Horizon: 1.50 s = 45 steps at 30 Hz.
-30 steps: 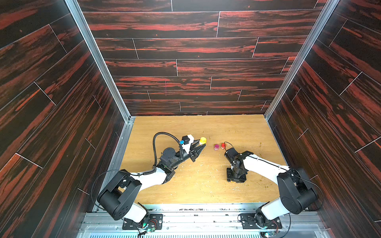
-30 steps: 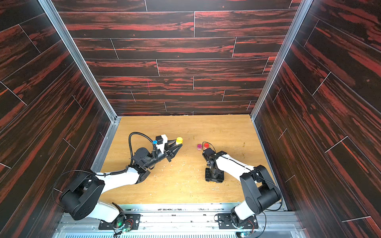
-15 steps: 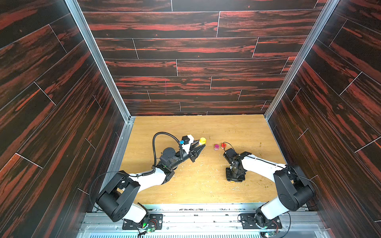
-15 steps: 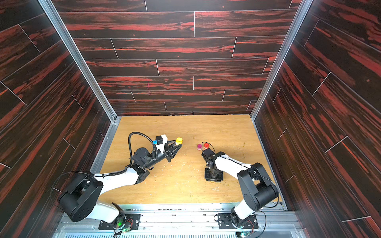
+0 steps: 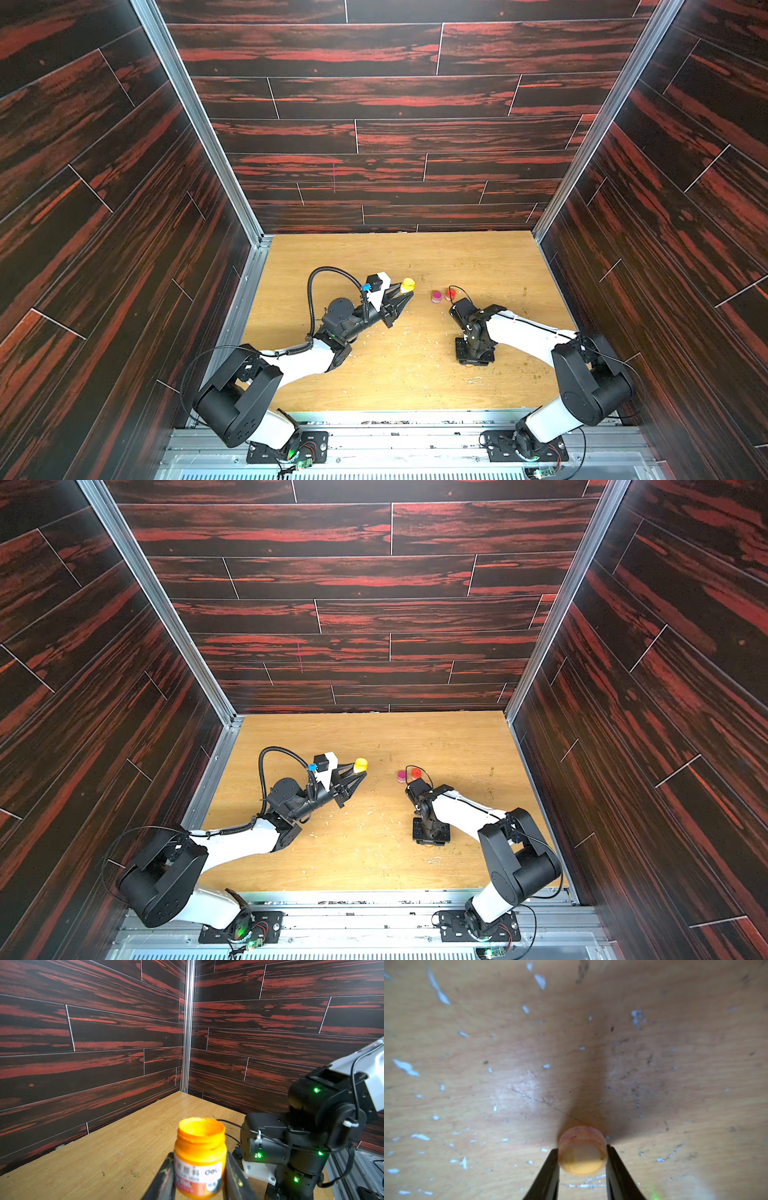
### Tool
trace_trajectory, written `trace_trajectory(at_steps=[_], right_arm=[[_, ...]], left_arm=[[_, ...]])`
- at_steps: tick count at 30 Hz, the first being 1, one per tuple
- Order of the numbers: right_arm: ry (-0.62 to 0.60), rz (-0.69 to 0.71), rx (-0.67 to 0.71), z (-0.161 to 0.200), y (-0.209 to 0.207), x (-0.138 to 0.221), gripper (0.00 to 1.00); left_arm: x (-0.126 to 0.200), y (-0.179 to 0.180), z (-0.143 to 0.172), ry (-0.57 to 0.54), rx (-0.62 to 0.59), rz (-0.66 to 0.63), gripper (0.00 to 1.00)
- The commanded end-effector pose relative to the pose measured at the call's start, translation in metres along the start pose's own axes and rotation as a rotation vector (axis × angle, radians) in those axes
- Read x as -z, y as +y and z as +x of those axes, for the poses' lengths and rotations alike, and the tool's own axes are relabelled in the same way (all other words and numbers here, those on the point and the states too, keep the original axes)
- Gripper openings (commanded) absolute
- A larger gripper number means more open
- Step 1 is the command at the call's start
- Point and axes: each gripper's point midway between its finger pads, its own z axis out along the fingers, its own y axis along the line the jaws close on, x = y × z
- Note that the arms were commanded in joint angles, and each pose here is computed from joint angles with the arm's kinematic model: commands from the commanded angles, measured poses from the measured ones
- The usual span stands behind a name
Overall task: Close the paint jar lid
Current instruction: Pick up the lid from the center of the board, then close the lid on the paint jar.
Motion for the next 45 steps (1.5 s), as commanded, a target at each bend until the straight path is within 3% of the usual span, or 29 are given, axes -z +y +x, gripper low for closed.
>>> trace_trajectory(at_steps=[1,9,18,33,45], right_arm=[[-0.067,-0.026,0.057,-0.022,0.009,0.03,0.27],[-0.21,-0.221,0.163,-0.076,0.046,0.124,0.27],[-0.295,-0.436,0.284,-0.107,0.088,0.21,0.27],[-0.253,-0.669,0.381,-0.098,0.128,0.24,0.27],[-0.227,-0.719,0.423,-0.091,0.141,0.248,0.27]], left_arm=[[0.004,0.001,-0.022,-0.075,-0.023,-0.001,0.31],[0.002,0.005,-0.014,-0.051,-0.041,0.002,0.31],[-0.004,0.007,0.007,0.016,-0.073,0.012,0.31],[-0.018,-0.003,0.019,0.047,-0.064,0.075,0.31],[-0.023,-0.007,0.024,0.061,-0.065,0.087,0.31]])
